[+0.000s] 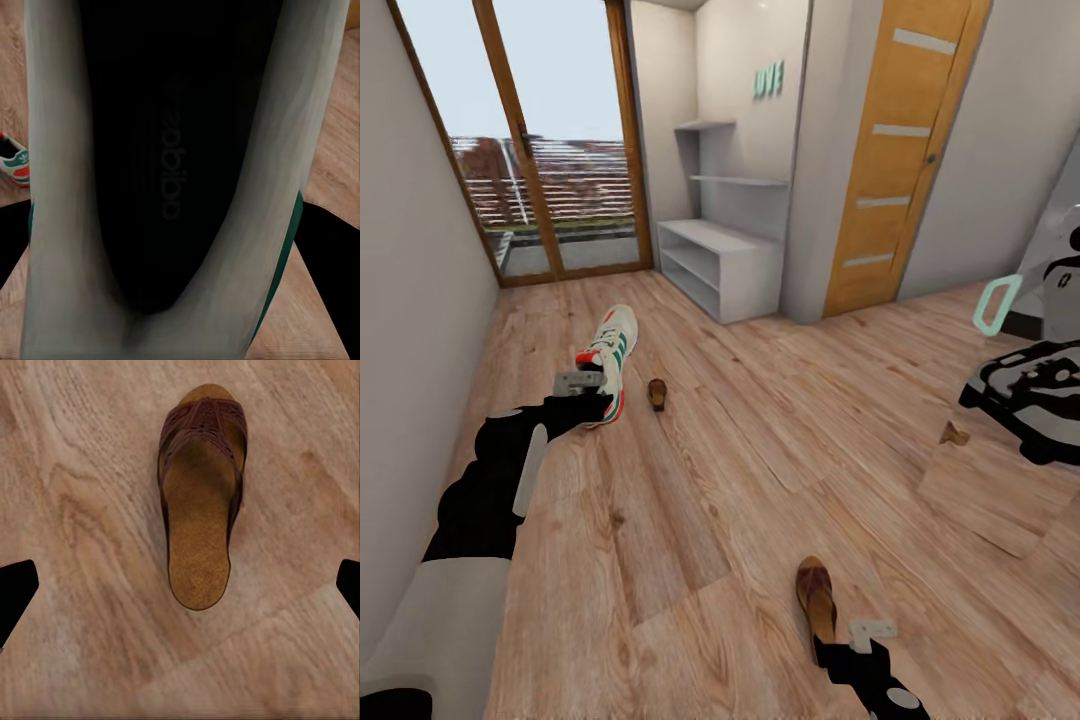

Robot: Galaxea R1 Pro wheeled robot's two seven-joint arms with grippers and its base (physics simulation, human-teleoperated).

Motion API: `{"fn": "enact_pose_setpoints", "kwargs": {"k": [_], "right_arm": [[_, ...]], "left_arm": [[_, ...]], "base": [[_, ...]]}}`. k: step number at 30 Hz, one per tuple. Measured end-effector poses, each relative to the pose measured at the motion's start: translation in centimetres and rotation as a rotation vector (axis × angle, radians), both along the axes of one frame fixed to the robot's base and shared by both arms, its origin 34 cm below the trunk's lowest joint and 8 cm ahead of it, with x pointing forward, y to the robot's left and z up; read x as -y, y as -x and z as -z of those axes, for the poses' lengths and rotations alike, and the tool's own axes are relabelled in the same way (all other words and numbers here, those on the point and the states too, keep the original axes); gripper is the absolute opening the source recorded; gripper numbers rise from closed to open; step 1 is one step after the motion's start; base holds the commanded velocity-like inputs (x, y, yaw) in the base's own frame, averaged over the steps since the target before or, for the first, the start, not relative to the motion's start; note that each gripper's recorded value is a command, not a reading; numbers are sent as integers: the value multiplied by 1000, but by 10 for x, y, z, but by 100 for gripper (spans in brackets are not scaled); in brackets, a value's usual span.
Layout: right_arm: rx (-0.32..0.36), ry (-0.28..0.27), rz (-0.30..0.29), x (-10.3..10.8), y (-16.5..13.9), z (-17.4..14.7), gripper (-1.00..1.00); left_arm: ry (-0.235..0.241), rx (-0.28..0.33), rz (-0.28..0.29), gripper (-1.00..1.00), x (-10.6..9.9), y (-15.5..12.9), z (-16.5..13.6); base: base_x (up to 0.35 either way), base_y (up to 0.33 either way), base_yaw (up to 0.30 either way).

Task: Pick up the two gym shoes and the two sandals from the corridor floor and place them onto the hallstand (shoe rack) in the corridor, making sure they are on the rack and not on the floor. Arrange them so the two gym shoes are next to each other and the two sandals are next to each other.

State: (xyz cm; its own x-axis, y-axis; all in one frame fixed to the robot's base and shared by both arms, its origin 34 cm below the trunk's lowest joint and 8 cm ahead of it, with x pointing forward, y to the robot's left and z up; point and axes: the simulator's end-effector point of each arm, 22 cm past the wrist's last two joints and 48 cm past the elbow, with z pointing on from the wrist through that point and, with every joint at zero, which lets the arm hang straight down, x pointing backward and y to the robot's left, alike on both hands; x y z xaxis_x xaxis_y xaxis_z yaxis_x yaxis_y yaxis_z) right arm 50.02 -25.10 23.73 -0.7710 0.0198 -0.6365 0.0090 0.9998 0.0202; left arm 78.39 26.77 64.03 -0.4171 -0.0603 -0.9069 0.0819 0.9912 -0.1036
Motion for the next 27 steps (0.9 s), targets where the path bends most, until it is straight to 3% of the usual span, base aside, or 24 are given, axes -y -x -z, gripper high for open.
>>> {"fn": "enact_pose_setpoints", "kwargs": {"k": [15, 27], "right_arm": [[-83, 0, -2, 0, 24, 36, 100], [-75, 1, -9, -2, 31, 54, 100]], "left_arm": [[-1, -85, 0, -100, 0, -9, 62], [1, -152, 1, -100, 0, -12, 112]], "base": [[0, 0, 1], [0, 0, 0]]}}
